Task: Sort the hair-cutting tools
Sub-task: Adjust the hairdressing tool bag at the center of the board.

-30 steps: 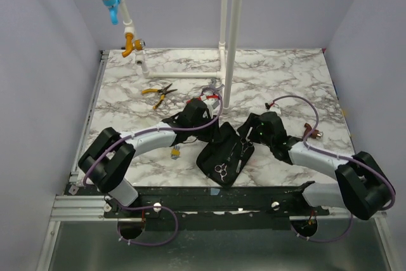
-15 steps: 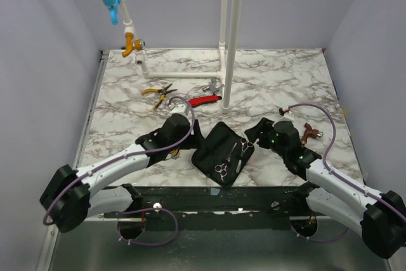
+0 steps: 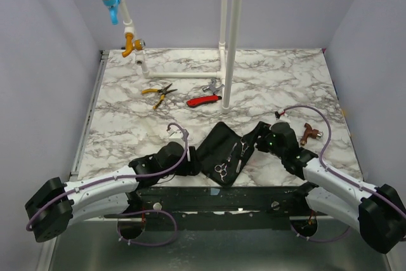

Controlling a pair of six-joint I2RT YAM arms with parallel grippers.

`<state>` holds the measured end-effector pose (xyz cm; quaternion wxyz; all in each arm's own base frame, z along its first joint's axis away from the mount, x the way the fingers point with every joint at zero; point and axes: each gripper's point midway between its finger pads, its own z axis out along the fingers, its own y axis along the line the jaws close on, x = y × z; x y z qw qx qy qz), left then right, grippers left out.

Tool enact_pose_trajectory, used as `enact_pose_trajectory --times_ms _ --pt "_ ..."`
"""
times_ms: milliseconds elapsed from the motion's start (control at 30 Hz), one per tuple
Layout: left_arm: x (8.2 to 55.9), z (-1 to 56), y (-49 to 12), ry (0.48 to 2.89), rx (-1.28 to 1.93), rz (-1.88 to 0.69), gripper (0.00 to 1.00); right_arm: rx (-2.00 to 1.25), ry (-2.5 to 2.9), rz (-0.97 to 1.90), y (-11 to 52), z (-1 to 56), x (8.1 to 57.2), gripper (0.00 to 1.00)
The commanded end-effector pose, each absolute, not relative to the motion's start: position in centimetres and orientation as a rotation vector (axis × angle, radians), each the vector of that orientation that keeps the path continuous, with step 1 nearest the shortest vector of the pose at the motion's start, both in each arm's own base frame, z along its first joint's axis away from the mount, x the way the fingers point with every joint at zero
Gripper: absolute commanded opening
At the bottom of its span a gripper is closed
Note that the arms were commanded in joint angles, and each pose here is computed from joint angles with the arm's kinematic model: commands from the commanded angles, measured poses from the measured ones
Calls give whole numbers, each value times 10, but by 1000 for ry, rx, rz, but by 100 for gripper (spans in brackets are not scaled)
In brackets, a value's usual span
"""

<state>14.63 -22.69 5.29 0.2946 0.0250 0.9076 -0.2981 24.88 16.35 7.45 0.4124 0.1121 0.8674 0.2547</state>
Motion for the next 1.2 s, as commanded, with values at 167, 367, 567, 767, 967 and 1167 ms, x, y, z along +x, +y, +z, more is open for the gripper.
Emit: enact_pose_trajectory --times_ms 167,367,567,767,967,1167 --pt "145 57 -255 2385 174 -850 58 249 2157 665 167 80 251 66" --pt "171 57 -274 2385 228 -749 48 264 2162 622 159 80 248 66" --pt "206 61 -284 2384 233 -681 44 292 2167 616 153 76 242 66" --pt "245 60 -288 2398 191 -674 44 325 2189 617 151 66 237 66" --pt "275 66 -297 2370 196 -678 37 329 2183 588 148 63 241 66" --pt "277 76 -318 2348 332 -756 17 315 2203 549 152 63 253 66"
